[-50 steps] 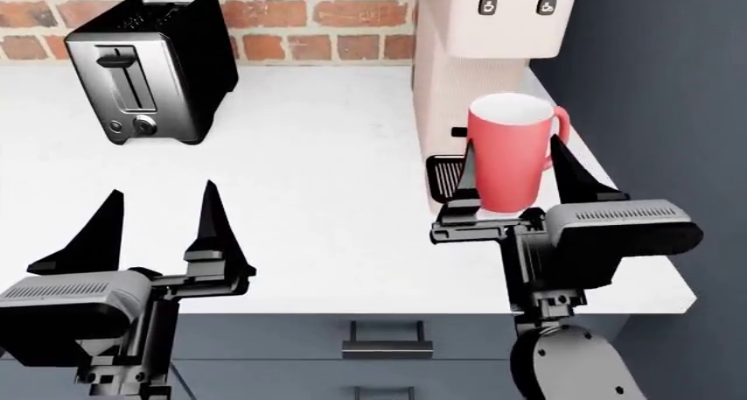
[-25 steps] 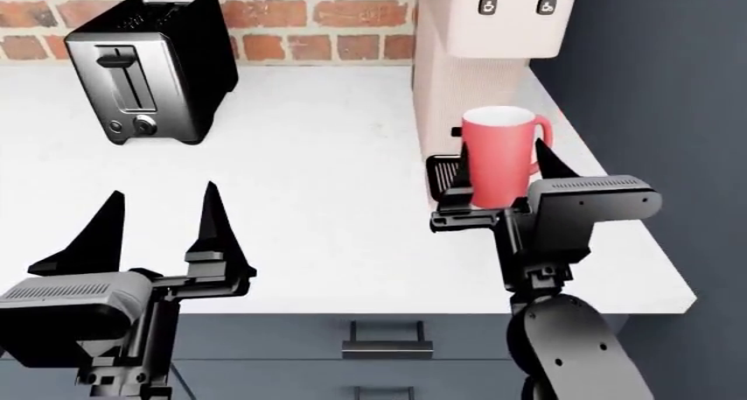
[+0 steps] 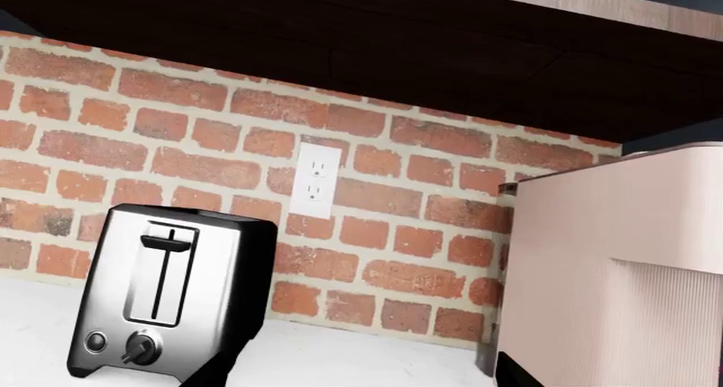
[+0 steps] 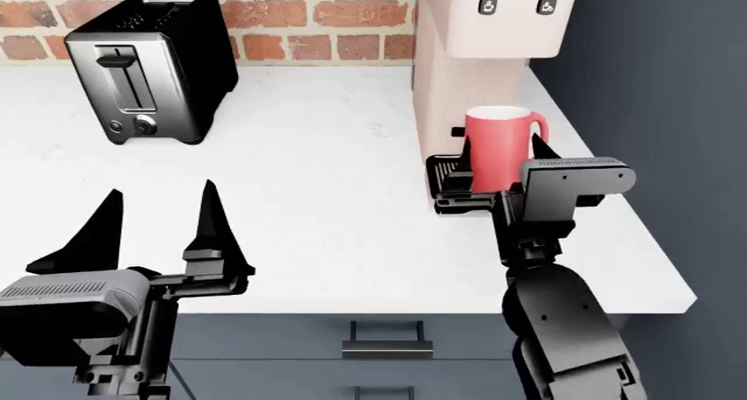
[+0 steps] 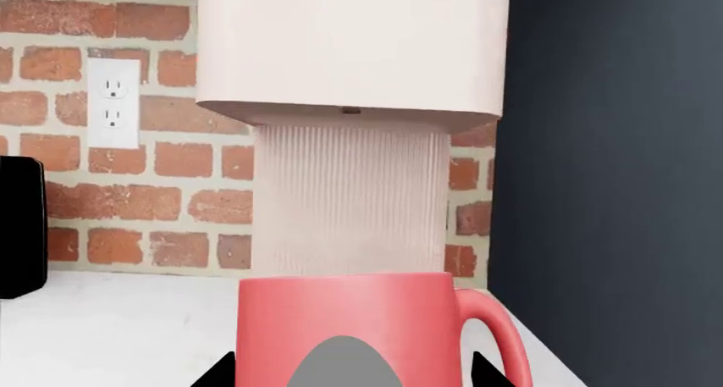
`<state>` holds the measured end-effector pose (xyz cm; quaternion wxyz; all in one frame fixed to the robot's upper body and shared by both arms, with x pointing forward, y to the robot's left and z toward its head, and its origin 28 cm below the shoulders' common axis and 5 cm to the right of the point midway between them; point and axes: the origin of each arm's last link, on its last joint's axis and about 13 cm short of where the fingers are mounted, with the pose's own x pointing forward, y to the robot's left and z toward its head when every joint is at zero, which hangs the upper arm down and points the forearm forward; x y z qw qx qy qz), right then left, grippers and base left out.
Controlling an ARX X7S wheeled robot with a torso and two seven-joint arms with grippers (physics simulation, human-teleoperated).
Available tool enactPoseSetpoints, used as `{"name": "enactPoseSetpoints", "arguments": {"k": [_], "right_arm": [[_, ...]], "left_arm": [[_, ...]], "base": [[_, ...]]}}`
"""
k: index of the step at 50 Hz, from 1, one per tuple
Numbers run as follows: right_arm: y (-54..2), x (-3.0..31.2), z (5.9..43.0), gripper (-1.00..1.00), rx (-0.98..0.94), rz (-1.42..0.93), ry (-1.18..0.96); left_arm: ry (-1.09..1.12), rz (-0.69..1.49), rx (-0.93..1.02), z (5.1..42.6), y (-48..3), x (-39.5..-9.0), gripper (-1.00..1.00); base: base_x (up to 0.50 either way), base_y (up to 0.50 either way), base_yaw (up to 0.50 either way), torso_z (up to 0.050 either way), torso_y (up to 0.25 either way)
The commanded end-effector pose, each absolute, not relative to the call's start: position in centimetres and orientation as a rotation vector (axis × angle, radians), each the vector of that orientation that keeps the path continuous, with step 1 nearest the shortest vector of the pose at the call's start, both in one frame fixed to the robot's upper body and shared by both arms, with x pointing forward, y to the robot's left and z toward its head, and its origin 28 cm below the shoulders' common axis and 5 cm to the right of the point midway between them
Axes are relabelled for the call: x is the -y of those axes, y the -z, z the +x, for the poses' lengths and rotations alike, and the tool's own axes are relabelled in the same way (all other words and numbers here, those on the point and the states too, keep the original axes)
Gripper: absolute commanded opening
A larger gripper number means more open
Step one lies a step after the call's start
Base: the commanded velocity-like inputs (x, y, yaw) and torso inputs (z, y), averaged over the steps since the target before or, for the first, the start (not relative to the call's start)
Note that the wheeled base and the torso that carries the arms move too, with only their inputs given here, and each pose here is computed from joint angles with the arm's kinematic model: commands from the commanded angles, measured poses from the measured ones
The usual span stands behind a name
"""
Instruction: Pick the mug from the cabinet, place it under the coffee machine dispenser, and press the start button.
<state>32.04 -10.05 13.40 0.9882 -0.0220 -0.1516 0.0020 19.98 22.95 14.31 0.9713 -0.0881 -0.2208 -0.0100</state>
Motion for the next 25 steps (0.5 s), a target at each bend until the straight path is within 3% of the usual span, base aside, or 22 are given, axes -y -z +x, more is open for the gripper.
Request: {"name": "enactPoseSetpoints", "arguments": {"k": [1, 25], "right_arm": [[-13.4, 10.3, 34.0, -1.0, 0.328, -0.089, 0.01], [-11.7, 10.0, 36.4, -1.0, 0.266, -0.082, -0.021]], "left_arm": [[0.019, -0.178, 0.444, 20.0, -14.3, -23.0, 1.0], [0.021, -0.175, 0.44, 20.0, -14.1, -22.9, 1.0]], "base": [[0.0, 0.0, 0.0, 0.0, 0.0], [0.0, 0.0, 0.0, 0.0, 0.0]]}}
